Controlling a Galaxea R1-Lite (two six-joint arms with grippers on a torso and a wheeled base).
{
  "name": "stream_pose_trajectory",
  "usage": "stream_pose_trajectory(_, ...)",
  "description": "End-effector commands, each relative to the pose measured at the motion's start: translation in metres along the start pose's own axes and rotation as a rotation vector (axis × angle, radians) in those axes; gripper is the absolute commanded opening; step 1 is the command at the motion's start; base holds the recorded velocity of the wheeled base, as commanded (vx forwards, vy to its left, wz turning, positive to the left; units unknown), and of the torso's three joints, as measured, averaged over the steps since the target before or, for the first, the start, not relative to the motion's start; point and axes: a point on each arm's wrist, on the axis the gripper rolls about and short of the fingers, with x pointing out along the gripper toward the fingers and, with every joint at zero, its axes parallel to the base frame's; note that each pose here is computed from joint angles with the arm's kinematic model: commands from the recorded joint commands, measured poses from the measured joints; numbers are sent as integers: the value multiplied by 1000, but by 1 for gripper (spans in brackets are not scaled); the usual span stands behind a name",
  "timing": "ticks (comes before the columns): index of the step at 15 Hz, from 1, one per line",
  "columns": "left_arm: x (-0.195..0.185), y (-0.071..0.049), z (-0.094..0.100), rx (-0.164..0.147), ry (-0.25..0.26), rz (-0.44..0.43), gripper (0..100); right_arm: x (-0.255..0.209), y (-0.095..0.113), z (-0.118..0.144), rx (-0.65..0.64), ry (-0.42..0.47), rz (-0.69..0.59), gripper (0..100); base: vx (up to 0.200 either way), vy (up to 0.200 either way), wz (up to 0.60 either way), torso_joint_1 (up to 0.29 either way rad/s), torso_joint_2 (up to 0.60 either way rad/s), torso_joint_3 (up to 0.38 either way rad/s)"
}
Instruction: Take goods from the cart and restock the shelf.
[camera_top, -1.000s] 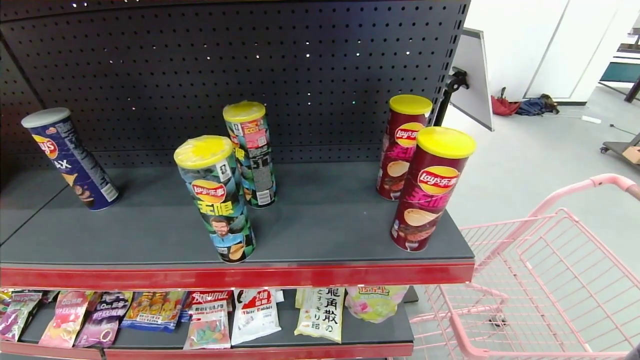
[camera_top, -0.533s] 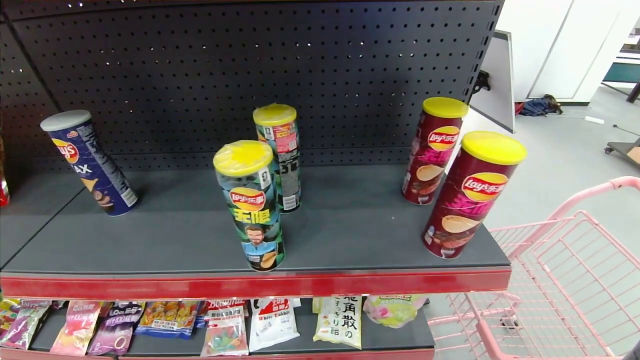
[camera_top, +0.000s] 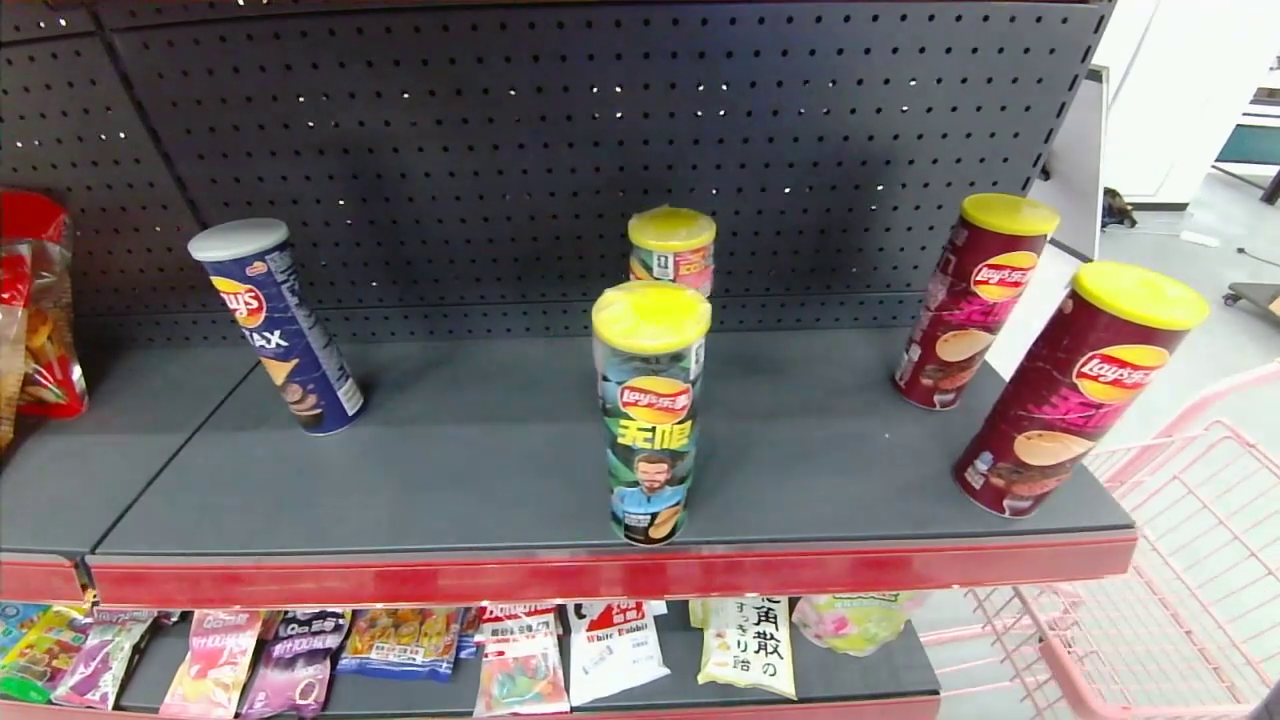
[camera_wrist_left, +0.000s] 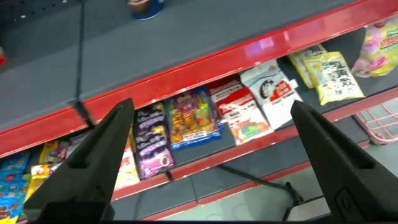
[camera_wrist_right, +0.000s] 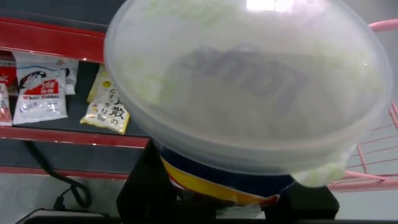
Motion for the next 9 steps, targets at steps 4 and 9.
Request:
stream_pose_trajectory(4,0,0,-1,1,2,-2,100,-3,0,-5,8,-15,-8,0,0,200,0,4,2,1)
stream_pose_trajectory(9,1,-1,-4,2,9,-3,100,-5,0,-6,9,-25,-5,0,0,200,0,0,3,0)
